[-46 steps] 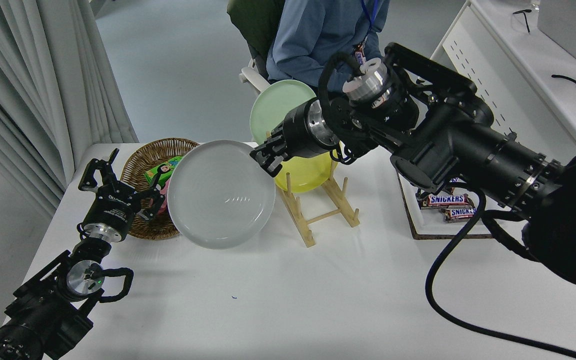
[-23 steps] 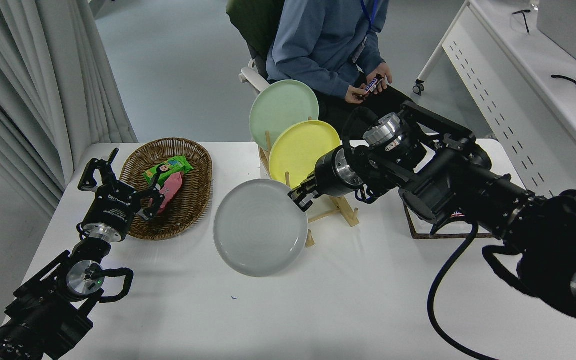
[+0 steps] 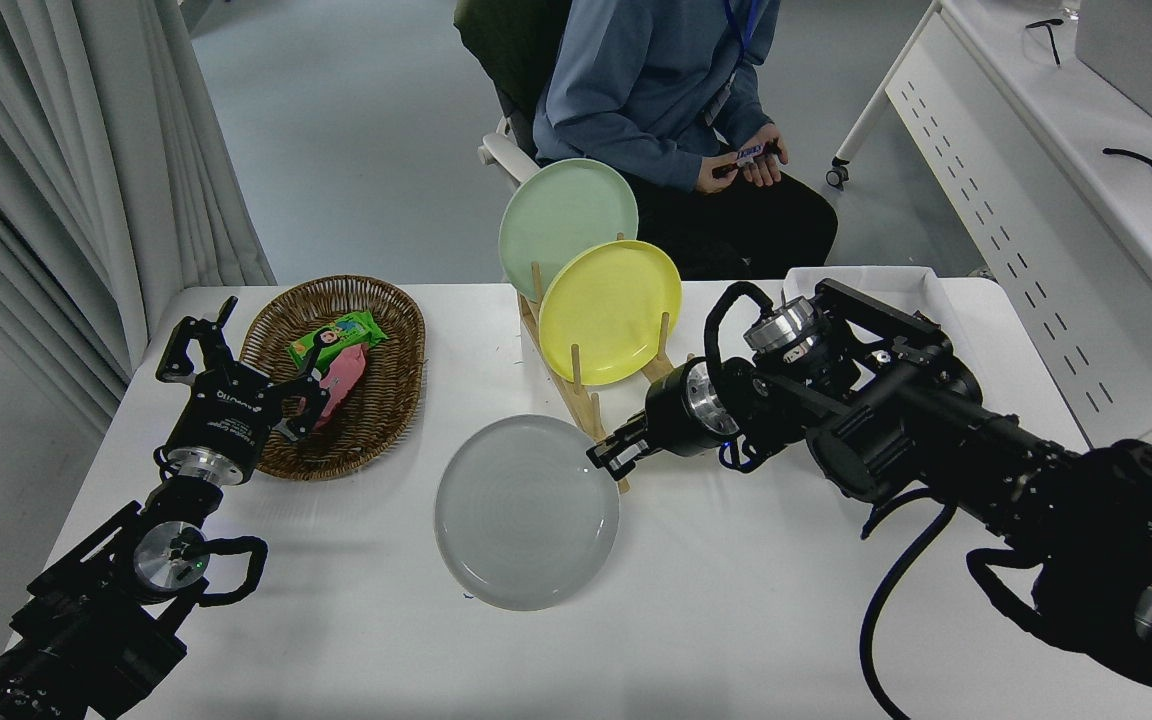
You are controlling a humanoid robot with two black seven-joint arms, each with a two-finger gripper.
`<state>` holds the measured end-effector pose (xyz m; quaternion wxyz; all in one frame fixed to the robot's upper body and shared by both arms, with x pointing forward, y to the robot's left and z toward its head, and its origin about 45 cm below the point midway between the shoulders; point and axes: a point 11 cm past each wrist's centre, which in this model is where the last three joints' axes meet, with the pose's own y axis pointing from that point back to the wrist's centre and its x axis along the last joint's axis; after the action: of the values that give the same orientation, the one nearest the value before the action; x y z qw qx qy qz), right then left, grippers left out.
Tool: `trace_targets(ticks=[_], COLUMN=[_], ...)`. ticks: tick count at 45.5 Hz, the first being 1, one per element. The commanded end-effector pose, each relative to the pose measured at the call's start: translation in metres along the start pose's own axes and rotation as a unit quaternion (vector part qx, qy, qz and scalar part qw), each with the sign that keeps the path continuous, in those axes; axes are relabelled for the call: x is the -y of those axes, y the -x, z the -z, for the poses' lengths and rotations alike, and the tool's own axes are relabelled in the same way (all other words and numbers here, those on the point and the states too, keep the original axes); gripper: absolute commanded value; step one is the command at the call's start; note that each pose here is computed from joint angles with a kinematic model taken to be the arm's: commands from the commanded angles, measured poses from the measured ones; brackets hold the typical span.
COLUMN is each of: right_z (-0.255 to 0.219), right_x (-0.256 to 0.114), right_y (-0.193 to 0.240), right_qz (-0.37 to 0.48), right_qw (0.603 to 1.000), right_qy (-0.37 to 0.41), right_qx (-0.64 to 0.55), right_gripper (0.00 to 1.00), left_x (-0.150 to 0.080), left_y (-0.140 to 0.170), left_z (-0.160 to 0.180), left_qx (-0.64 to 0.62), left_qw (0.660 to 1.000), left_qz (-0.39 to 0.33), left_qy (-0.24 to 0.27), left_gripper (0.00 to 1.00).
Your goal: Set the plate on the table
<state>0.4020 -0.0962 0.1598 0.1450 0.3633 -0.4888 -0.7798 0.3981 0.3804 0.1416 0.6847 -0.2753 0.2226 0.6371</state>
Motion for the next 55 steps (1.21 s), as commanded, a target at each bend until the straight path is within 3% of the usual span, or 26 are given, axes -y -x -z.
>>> trace_targets(ticks=[1,24,55], right_z=[-0.003,-0.007,-0.002], right_x=[0.014,0.035,0.033], right_y=[-0.021,-0.054,-0.051], right_qz=[-0.01,-0.021,-0.011], right_qw=[0.999,0.995,0.993], right_qy=[0.023,0.053,0.048], right_qx=[0.029,0.085,0.105], right_gripper=[0.0,0.0,0.0], left_x=[0.0,0.0,0.0], left_y=[0.0,0.0,0.0], left_z=[0.0,0.0,0.0], left_qx=[0.0,0.0,0.0], left_qw=[1.0,1.0,1.0], left_qz=[0.0,-0.001,0.0], left_qy=[0.0,0.0,0.0], left_gripper=[1.0,1.0,1.0])
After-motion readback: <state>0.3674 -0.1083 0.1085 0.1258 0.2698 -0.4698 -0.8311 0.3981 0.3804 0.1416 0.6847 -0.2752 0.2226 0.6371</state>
